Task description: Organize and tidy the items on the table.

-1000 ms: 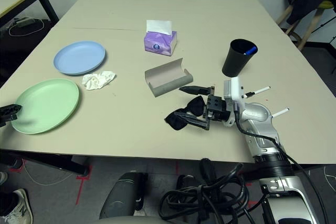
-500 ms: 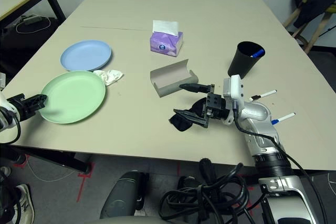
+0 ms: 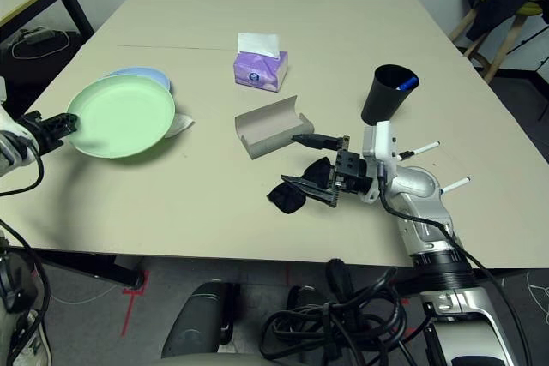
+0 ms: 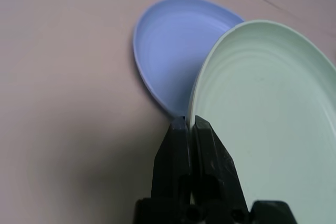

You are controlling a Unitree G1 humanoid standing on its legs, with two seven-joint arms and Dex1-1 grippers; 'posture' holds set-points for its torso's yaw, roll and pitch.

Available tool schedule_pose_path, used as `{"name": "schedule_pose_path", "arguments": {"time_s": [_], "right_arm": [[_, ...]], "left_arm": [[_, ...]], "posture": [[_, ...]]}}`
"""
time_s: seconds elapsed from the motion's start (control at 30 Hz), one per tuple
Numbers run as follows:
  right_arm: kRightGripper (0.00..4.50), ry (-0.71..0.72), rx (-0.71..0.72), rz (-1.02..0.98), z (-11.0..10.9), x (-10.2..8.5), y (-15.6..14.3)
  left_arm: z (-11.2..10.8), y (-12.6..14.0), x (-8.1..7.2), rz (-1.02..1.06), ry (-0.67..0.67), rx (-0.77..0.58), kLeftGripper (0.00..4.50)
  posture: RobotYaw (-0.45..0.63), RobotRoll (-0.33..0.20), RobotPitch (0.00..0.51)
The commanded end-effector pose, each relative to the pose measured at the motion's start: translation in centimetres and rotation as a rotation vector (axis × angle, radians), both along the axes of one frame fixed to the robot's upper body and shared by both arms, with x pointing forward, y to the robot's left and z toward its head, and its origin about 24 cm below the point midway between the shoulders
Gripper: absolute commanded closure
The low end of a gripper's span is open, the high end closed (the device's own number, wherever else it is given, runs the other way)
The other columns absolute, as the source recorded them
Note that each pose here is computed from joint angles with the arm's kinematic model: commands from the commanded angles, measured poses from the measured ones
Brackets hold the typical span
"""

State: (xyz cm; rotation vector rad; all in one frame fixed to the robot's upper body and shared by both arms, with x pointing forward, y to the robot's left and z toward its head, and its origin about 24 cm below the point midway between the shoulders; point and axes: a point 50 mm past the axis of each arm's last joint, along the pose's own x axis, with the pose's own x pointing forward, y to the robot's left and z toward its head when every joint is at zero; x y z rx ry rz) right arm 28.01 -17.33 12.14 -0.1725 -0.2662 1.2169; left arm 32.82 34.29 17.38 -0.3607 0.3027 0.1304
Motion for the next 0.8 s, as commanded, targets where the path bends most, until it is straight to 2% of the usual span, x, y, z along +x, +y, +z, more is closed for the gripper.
{"name": "schedule_pose_path", "arguments": {"time_s": [0.03,0.2,0.37,0.6,0.8], "right_arm": [[0.00,-0.006,0.024,-0.031,0.3,0.0,-0.3],[0.00,-0.004,0.042,-0.054,0.2,-0.1,-0.3],[0.00,0.000,0.058,-0.067,0.0,-0.4,0.1],[0.00,0.008,0.069,-0.074,-0.3,-0.6,0.4],[0.00,0.007,0.075,-0.078,-0.3,-0.6,0.4]], "left_arm": [[0.1,-0.5,1.6,0.059,-0.023,0.011,4.47],[0.2,-1.6,3.7,0.139,-0.050,-0.049,4.47],[0.5,-2.5,5.0,0.213,-0.058,-0.124,4.47],[1.0,-2.3,5.7,0.382,-0.082,-0.194,4.47],[0.8,-2.6,5.9,0.470,-0.073,-0.180,4.47]], "posture": [[0.16,0.000,0.082],[0.17,0.000,0.080],[0.17,0.000,0.077],[0.18,0.000,0.074],[0.17,0.000,0.074]]}}
